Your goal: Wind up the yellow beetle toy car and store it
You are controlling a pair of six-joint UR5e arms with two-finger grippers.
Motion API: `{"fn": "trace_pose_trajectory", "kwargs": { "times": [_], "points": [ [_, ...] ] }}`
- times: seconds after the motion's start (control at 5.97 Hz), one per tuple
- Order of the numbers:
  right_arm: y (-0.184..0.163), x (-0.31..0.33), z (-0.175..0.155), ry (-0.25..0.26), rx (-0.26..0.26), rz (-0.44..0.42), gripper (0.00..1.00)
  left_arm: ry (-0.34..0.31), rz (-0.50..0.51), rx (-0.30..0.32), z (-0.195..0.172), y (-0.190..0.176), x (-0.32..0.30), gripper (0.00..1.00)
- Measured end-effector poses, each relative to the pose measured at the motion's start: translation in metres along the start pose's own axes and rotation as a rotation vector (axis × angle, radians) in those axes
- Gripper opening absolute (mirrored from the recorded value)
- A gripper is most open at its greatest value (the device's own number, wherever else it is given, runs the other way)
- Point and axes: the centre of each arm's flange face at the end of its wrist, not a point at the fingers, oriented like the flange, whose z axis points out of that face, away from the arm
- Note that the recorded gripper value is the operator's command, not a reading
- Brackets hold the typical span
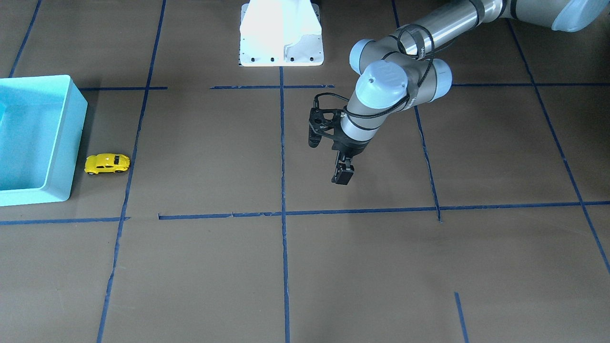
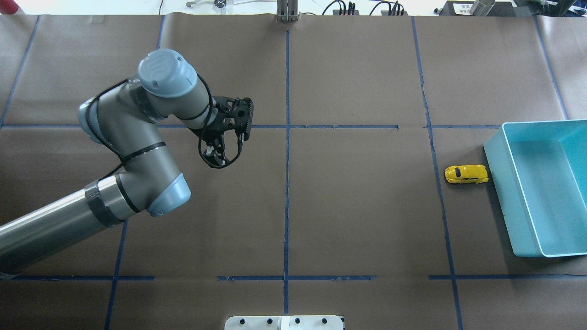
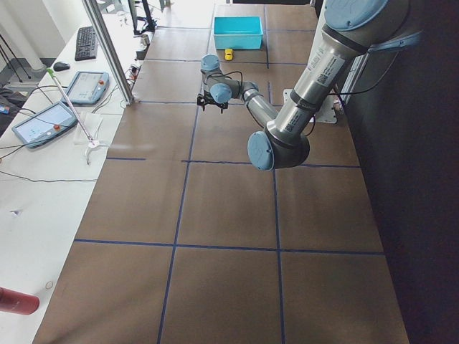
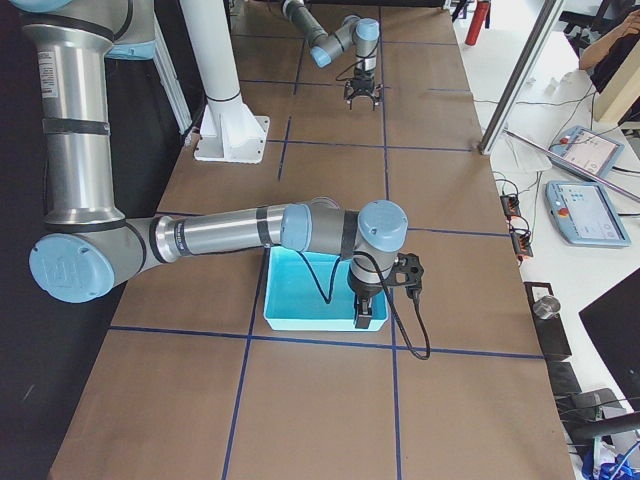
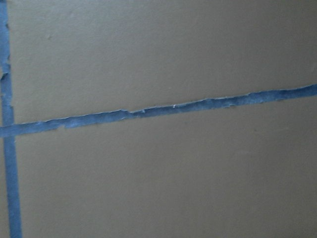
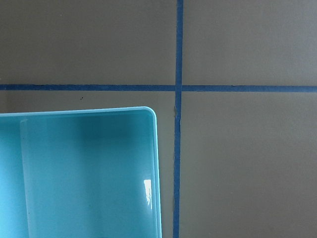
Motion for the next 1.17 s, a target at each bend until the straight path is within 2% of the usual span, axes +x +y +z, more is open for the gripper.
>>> {"fn": "trace_pose_trajectory", "kwargs": {
  "times": [0.34,0.67,1.17],
  "points": [
    [0.000,-0.001,-0.001,0.000,0.002,-0.003,1.00,-0.003,-0.117,-0.038,-0.052,0.057,-0.030,1.00],
    [-0.003,-0.005,-0.003,0.000,0.006,-0.013,1.00,0.001,-0.246,-0.071,-0.085,0.127,-0.061,1.00],
    [-0.005,-0.022,-0.010,-0.003,0.024,-0.055,1.00,-0.042,-0.430,-0.137,-0.129,0.239,-0.088,1.00]
  ]
}}
